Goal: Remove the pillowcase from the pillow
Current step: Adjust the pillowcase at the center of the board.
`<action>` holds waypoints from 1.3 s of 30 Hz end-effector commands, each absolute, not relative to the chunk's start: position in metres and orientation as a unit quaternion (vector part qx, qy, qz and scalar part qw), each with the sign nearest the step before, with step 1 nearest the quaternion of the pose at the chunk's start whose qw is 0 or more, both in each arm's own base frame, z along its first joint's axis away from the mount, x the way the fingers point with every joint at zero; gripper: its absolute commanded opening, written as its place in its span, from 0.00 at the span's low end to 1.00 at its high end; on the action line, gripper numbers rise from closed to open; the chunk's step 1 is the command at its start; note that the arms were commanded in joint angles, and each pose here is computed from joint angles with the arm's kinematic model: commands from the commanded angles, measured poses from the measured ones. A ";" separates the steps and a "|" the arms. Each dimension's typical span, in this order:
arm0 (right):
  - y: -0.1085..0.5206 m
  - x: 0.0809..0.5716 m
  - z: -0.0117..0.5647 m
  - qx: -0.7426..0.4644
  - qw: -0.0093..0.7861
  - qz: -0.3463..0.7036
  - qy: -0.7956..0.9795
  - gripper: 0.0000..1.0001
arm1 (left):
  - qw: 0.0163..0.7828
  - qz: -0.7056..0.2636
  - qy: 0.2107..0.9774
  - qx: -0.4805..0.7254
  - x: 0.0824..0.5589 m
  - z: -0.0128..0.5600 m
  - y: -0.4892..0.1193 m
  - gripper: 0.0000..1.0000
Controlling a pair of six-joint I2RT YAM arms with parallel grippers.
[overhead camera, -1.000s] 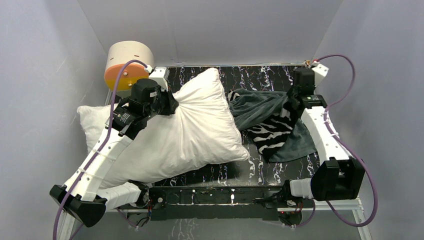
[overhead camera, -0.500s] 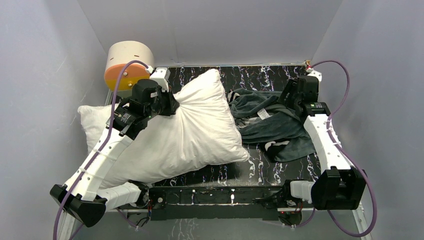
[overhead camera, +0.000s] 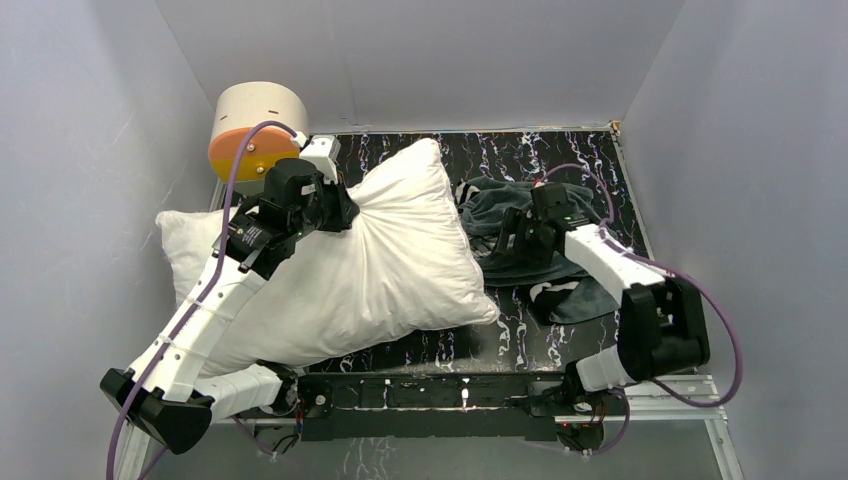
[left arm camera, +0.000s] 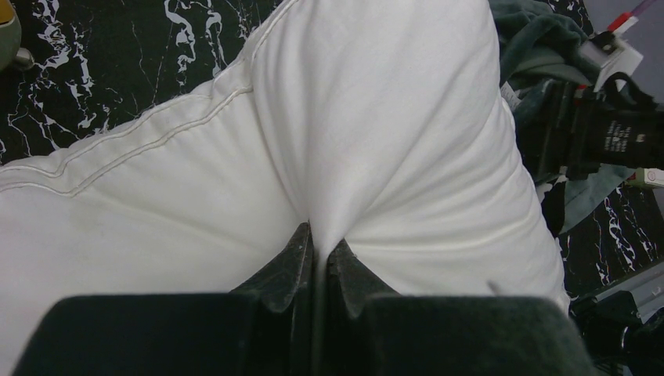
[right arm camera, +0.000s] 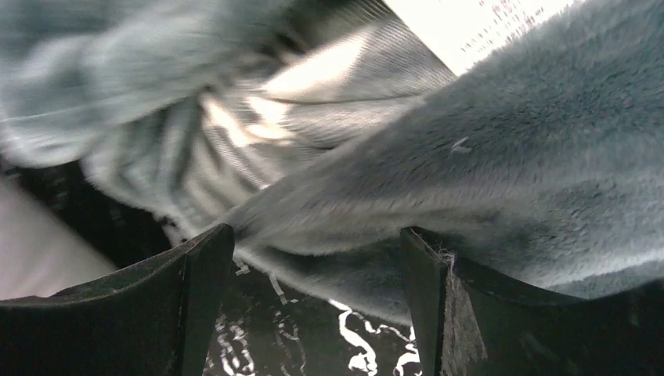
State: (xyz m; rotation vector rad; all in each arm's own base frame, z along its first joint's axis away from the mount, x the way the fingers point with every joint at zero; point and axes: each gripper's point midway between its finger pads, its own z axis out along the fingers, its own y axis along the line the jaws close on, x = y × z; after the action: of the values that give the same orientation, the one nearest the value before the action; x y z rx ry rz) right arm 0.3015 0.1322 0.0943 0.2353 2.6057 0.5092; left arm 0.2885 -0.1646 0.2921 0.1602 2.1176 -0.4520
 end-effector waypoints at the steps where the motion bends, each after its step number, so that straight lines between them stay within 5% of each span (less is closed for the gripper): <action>1: 0.108 0.317 0.055 0.148 0.239 0.093 0.955 0.84 | 0.507 -0.196 0.837 0.052 0.288 0.320 -0.159 0.00; 2: 0.102 0.324 0.049 0.154 0.246 0.074 0.954 0.80 | 0.507 -0.197 0.838 0.053 0.288 0.320 -0.160 0.00; 5: 0.087 0.354 0.053 0.164 0.278 0.022 0.946 0.44 | 0.505 -0.200 0.838 0.053 0.287 0.320 -0.161 0.00; 9: 0.066 0.398 0.116 0.176 0.367 -0.028 0.913 0.07 | 0.502 -0.196 0.840 0.052 0.287 0.317 -0.160 0.00; 13: 0.013 0.425 0.198 0.239 0.473 -0.071 0.845 0.05 | 0.496 -0.198 0.844 0.052 0.287 0.312 -0.161 0.00; 17: -0.021 0.428 0.222 0.265 0.499 -0.080 0.821 0.13 | 0.492 -0.201 0.845 0.054 0.288 0.308 -0.164 0.00; 27: 0.030 0.385 0.142 0.152 0.357 0.023 0.921 0.42 | 0.479 -0.206 0.851 0.061 0.290 0.298 -0.169 0.00; 32: 0.057 0.368 0.132 0.113 0.325 0.076 0.936 0.85 | 0.457 -0.221 0.858 0.074 0.289 0.286 -0.180 0.00; 39: 0.073 0.353 0.072 0.074 0.211 0.032 0.974 0.97 | 0.428 -0.235 0.868 0.091 0.287 0.270 -0.190 0.00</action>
State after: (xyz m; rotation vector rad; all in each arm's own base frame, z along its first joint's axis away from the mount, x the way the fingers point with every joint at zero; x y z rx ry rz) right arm 0.3634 0.0584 0.1055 0.2874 2.5566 0.1372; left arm 0.2902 -0.1834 0.2599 0.2031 2.1935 -0.5268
